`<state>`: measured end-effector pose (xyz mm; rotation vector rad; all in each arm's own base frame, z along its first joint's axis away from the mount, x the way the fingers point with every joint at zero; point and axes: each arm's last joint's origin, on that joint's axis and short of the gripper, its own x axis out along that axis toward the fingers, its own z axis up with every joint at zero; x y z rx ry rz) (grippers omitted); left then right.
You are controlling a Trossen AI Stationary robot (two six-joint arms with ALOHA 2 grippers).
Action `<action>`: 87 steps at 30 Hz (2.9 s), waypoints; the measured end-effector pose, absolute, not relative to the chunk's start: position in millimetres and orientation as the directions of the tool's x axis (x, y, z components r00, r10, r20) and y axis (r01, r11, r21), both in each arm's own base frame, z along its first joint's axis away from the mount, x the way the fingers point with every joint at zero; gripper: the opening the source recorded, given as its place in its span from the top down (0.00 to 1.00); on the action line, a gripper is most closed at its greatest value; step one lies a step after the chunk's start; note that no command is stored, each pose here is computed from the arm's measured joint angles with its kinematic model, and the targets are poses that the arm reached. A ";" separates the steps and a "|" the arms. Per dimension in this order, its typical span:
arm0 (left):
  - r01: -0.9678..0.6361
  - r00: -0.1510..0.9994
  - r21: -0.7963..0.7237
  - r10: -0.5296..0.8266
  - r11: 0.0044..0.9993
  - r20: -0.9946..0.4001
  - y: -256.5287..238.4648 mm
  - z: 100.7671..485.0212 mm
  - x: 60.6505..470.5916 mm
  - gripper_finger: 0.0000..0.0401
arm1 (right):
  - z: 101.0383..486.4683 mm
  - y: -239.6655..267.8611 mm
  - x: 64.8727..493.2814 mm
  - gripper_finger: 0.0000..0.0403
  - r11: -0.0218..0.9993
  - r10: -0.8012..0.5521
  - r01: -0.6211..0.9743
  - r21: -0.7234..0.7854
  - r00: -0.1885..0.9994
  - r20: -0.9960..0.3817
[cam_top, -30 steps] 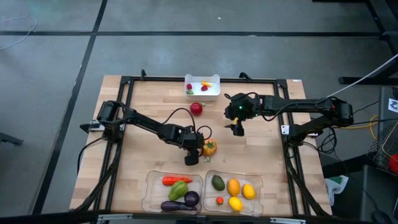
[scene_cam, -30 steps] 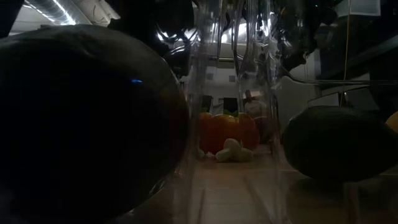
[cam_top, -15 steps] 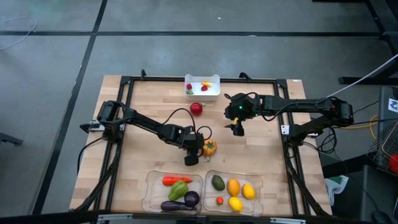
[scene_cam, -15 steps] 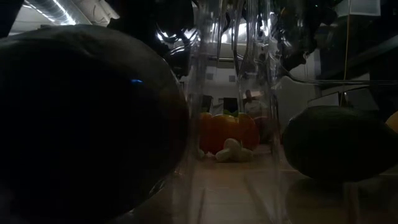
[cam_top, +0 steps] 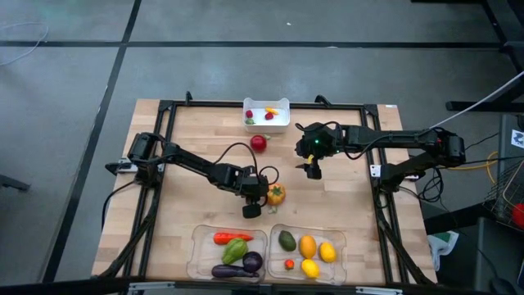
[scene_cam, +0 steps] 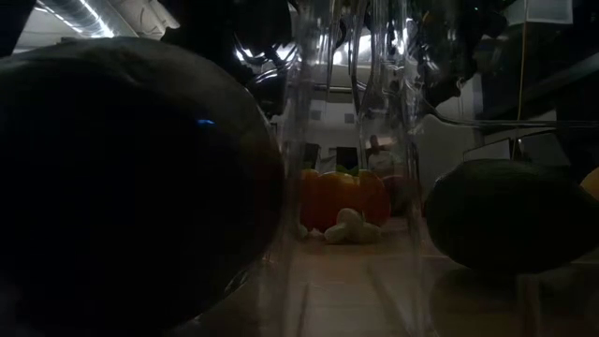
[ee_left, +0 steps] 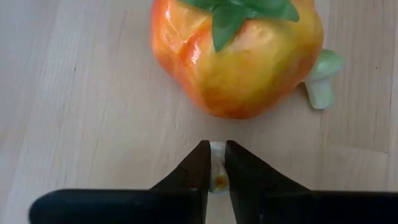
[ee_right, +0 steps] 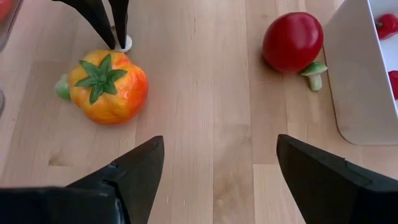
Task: Sort produce into baskets
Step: Put the mushroom into the white bin
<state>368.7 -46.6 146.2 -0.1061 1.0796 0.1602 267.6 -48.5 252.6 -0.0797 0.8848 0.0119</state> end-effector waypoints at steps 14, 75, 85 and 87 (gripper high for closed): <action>-0.181 0.462 -0.008 0.078 0.983 -0.884 -46.6 146.2 368.7 0.92 | 252.6 -48.5 267.6 0.24 0.997 -0.023 -0.043 -0.065 0.634 -0.773; -0.743 0.582 -0.155 0.514 0.651 -0.631 194.5 227.3 317.3 0.92 | 252.6 -48.6 267.7 0.24 0.997 -0.023 -0.043 -0.065 0.634 -0.773; -0.761 0.570 -0.170 0.521 0.625 -0.635 200.4 226.9 313.2 0.92 | 252.6 -48.6 267.7 0.24 0.997 -0.023 -0.043 -0.065 0.634 -0.773; -0.760 0.570 -0.168 0.521 0.628 -0.635 200.4 226.9 313.2 0.92 | 252.6 -48.7 267.7 0.24 0.997 -0.023 -0.043 -0.065 0.634 -0.773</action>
